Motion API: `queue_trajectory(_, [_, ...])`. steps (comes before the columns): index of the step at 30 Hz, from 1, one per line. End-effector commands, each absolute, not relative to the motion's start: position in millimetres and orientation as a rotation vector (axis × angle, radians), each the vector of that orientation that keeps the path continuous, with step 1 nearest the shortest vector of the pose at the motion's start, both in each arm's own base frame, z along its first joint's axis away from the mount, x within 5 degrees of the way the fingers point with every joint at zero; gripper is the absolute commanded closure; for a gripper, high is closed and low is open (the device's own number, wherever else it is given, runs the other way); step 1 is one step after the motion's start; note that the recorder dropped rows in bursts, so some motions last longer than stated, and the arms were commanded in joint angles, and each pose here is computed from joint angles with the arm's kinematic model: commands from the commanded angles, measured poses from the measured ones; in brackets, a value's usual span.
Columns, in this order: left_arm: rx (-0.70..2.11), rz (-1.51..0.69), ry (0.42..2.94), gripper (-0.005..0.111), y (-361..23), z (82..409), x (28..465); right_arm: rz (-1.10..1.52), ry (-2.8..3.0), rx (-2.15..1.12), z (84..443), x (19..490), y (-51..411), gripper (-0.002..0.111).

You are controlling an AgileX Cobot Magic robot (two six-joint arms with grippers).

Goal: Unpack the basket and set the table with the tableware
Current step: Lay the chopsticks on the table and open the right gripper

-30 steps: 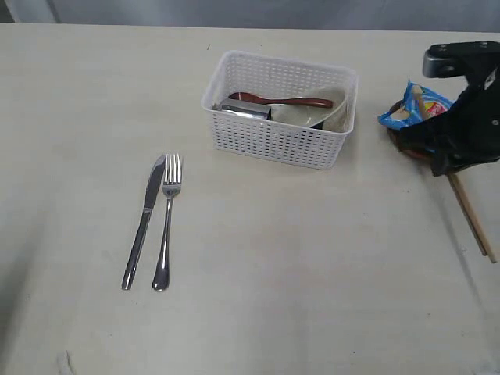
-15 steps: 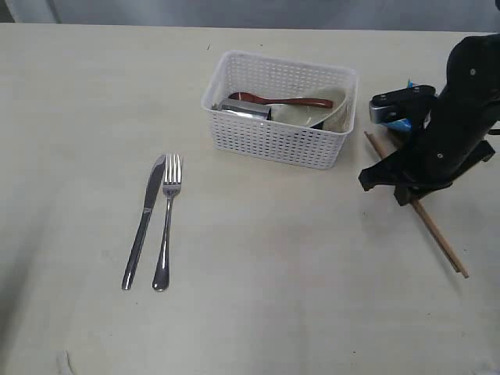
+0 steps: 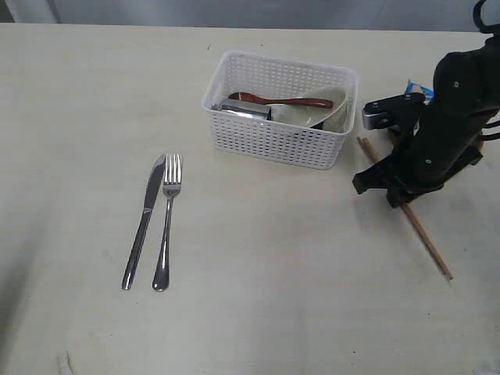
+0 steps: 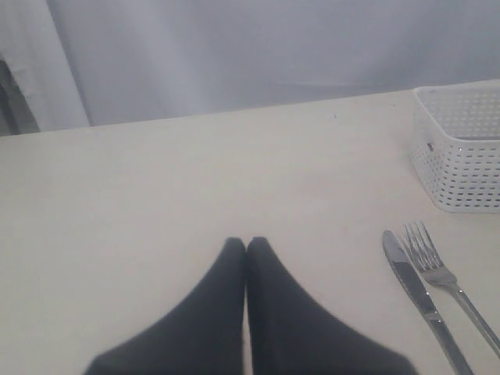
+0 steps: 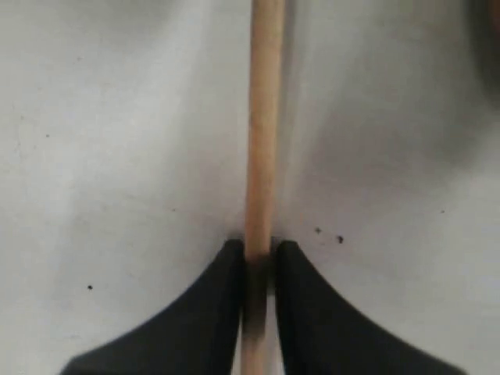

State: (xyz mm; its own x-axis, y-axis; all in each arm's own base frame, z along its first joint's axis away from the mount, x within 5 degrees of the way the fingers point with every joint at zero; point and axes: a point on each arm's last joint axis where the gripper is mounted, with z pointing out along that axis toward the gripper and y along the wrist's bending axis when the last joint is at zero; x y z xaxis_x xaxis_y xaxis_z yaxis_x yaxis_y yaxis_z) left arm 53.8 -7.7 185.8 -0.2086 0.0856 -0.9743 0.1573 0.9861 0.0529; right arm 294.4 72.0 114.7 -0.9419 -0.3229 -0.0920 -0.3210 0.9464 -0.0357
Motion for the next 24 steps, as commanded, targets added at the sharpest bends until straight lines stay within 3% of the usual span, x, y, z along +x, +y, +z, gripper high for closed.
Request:
queue_trajectory(1, [0.172, -0.071, 1.775, 0.107, -7.8, 186.1, 53.9, -0.034, 3.001, -0.494, 107.9, 295.9, 72.4, 0.061])
queue_trajectory(3, [0.172, -0.071, 1.775, 0.107, -7.8, 186.1, 53.9, -0.034, 3.001, -0.494, 107.9, 295.9, 72.4, 0.054])
queue_trajectory(10, [0.172, -0.071, 1.775, 0.107, -7.8, 186.1, 53.9, -0.033, 3.032, -0.454, 120.2, 300.6, 73.8, 0.055])
queue_trajectory(24, [0.172, -0.071, 1.775, 0.107, -7.8, 186.1, 53.9, -0.011, 2.909, -0.35, 201.4, 298.3, 72.7, 0.055])
